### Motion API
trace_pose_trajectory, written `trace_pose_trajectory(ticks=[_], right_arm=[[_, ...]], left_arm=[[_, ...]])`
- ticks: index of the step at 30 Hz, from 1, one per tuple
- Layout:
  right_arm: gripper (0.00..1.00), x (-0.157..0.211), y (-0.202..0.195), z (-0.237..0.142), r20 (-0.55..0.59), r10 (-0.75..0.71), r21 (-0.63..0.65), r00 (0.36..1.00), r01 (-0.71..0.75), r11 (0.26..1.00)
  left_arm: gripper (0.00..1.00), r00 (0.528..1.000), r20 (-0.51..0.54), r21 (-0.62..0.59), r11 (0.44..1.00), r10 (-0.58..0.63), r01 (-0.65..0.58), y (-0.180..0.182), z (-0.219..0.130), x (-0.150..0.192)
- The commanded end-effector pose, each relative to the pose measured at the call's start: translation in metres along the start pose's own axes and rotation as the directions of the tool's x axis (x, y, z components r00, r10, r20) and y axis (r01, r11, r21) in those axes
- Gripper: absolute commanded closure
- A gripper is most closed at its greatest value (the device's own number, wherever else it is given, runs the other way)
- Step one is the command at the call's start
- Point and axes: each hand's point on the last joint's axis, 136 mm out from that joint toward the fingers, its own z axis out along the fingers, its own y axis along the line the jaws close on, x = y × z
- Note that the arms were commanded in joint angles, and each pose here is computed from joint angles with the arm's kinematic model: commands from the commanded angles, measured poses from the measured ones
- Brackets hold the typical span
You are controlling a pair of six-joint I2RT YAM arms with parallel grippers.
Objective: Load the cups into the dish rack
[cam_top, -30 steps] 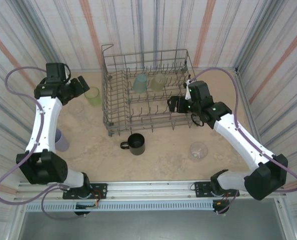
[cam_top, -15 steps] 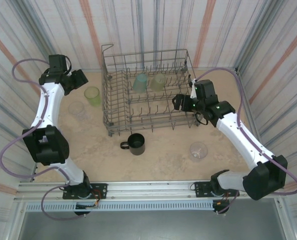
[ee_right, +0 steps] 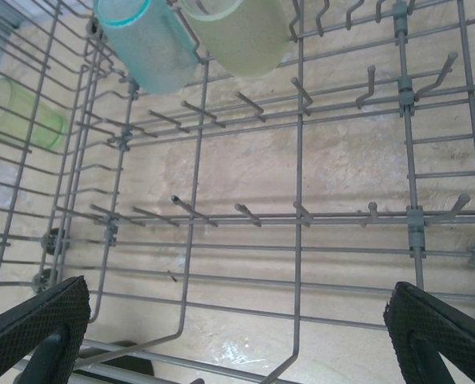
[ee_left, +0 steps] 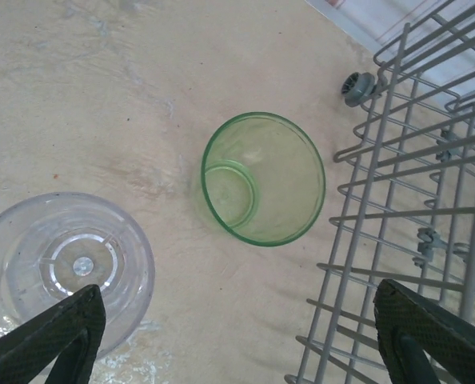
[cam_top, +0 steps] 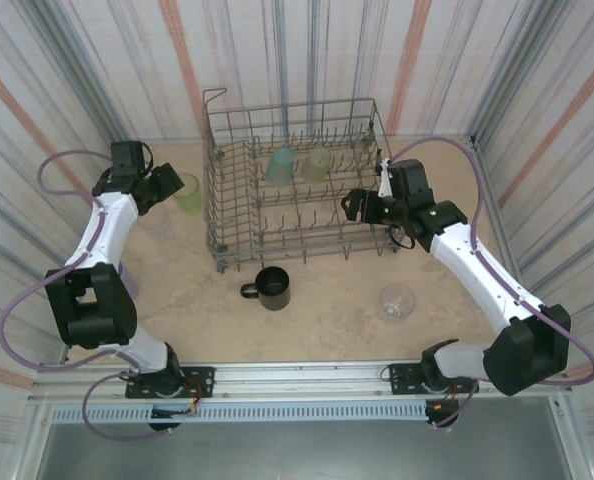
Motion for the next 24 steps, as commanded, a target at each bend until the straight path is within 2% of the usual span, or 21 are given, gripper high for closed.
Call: trace_pose_trajectory(ticks=[1,13,24], right_arm=[[0.01,0.005,-0.001,-0.006,0.002,0.001,-0.010,1.000,-0.001,1.000],[0.01,0.005,-0.004,-0.014,0.008,-0.012,0.012,1.000,0.012,1.000],[0.01,0.005,-0.003,-0.004,-0.010,-0.002,0.008,1.000,0.003,1.000]], left_arm=[[0.09,0.994,0.097,-0.011,0.999,-0.043,0.044,0.002,-0.004,-0.016],[0.09,0.993,0.095,-0.061,0.995,-0.072,0.078,0.010,0.042,-0.019],[0.18,0.997,0.071,-0.098,0.995,-0.011,0.018,0.011,0.070,-0.022]])
